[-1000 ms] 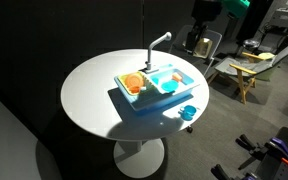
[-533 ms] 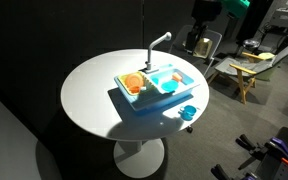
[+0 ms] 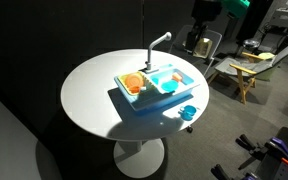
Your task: Remove the bottle from the sink and put it on the dish rack
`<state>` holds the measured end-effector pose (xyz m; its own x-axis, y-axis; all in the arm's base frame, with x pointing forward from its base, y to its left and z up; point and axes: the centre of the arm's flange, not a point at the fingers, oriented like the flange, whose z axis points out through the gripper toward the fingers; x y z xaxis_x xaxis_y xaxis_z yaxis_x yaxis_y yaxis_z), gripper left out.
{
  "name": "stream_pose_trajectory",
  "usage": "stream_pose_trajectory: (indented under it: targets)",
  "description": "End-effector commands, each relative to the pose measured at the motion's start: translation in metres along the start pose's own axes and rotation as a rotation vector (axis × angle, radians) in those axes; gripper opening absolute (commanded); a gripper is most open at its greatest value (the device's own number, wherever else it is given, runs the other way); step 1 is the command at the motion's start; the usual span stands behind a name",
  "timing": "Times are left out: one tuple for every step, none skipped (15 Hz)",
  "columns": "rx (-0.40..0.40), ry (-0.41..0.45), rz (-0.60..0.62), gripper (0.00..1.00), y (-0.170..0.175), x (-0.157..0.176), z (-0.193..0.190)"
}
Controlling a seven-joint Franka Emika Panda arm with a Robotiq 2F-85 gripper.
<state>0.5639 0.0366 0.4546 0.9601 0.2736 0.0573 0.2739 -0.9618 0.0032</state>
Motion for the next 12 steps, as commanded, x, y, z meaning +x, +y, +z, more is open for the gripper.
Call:
stream_pose_trajectory:
  targets:
    - [0.000, 0.000, 0.000, 0.21, 0.000, 0.000, 0.000]
    - [0.000, 0.000, 0.000, 0.05, 0.000, 0.000, 0.000]
    - [0.000, 0.001, 0.004, 0.05, -0.001, 0.000, -0.001]
    - [0.005, 0.004, 0.003, 0.05, -0.002, 0.000, -0.002]
    - [0.004, 0.007, 0.009, 0.05, -0.003, -0.001, -0.005]
    - [0.004, 0.007, 0.011, 0.05, -0.006, -0.001, -0.008]
    - [0.004, 0.008, 0.009, 0.05, -0.009, -0.002, -0.011]
    - [0.001, 0.008, 0.010, 0.05, -0.011, -0.003, -0.014]
    - [0.002, 0.012, 0.006, 0.05, -0.014, -0.004, -0.017]
    - [0.004, 0.016, 0.004, 0.05, -0.016, -0.005, -0.020]
    - [0.003, 0.020, 0.001, 0.05, -0.018, -0.005, -0.022]
    - [0.003, 0.024, -0.001, 0.05, -0.020, -0.007, -0.025]
